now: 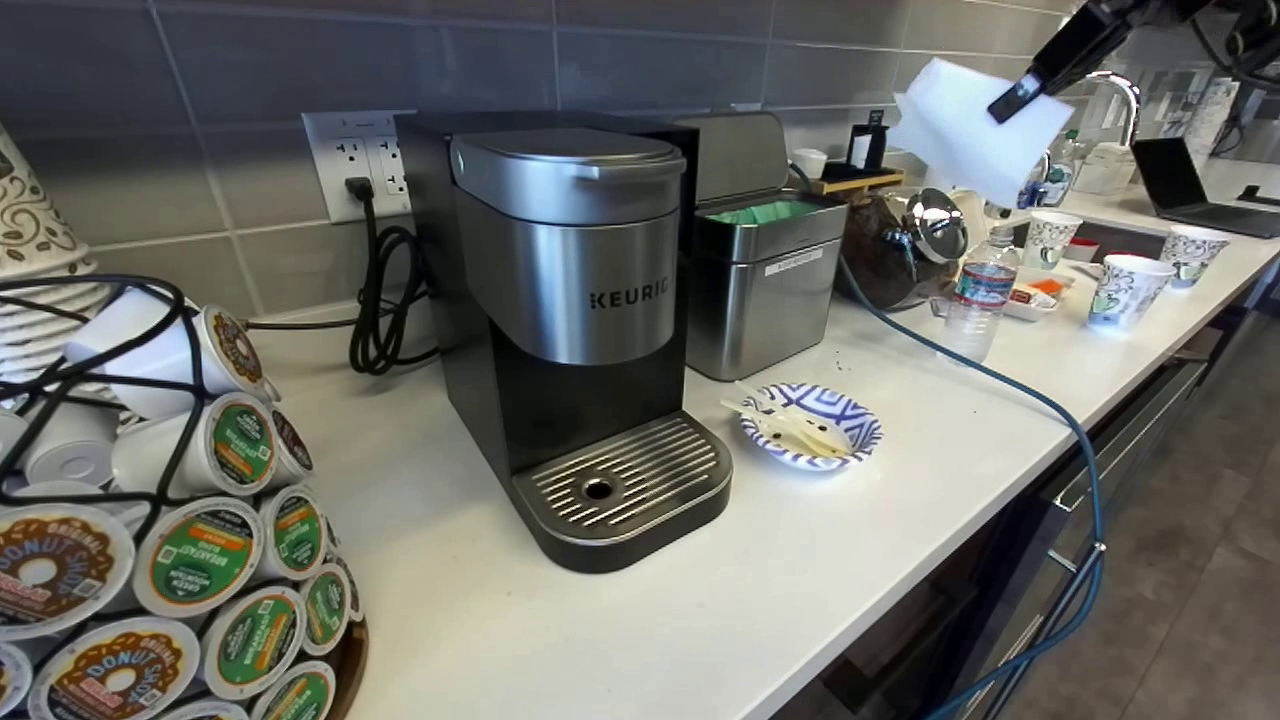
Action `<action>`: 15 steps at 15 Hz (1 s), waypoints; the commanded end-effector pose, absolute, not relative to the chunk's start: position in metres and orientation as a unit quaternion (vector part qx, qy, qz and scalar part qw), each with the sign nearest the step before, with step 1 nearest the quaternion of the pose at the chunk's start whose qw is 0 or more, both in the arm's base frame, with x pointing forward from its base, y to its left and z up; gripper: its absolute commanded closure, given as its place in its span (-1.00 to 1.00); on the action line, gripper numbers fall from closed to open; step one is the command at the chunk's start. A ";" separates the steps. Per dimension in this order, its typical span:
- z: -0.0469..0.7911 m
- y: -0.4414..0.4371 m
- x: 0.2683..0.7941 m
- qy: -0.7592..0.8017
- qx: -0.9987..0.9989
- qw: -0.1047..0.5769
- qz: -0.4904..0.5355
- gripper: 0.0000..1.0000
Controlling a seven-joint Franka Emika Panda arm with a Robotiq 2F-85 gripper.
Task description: Use the tissue to wipe the counter
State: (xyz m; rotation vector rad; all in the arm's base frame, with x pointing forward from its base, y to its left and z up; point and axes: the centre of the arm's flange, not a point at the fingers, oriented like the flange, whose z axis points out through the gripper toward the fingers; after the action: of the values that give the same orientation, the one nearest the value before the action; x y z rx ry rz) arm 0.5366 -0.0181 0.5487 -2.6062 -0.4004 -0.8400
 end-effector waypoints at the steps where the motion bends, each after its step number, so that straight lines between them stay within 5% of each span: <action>1: 0.508 0.027 0.539 -0.178 -0.939 0.211 -0.205 0.99; 6: 0.440 0.037 0.555 -0.119 -0.977 0.119 -0.130 0.99; 15: 0.384 0.047 0.575 -0.085 -0.993 0.056 -0.061 0.99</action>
State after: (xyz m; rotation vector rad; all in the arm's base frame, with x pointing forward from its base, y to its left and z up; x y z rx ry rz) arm 0.5634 0.0399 0.3956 -2.9542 -0.2780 -0.2546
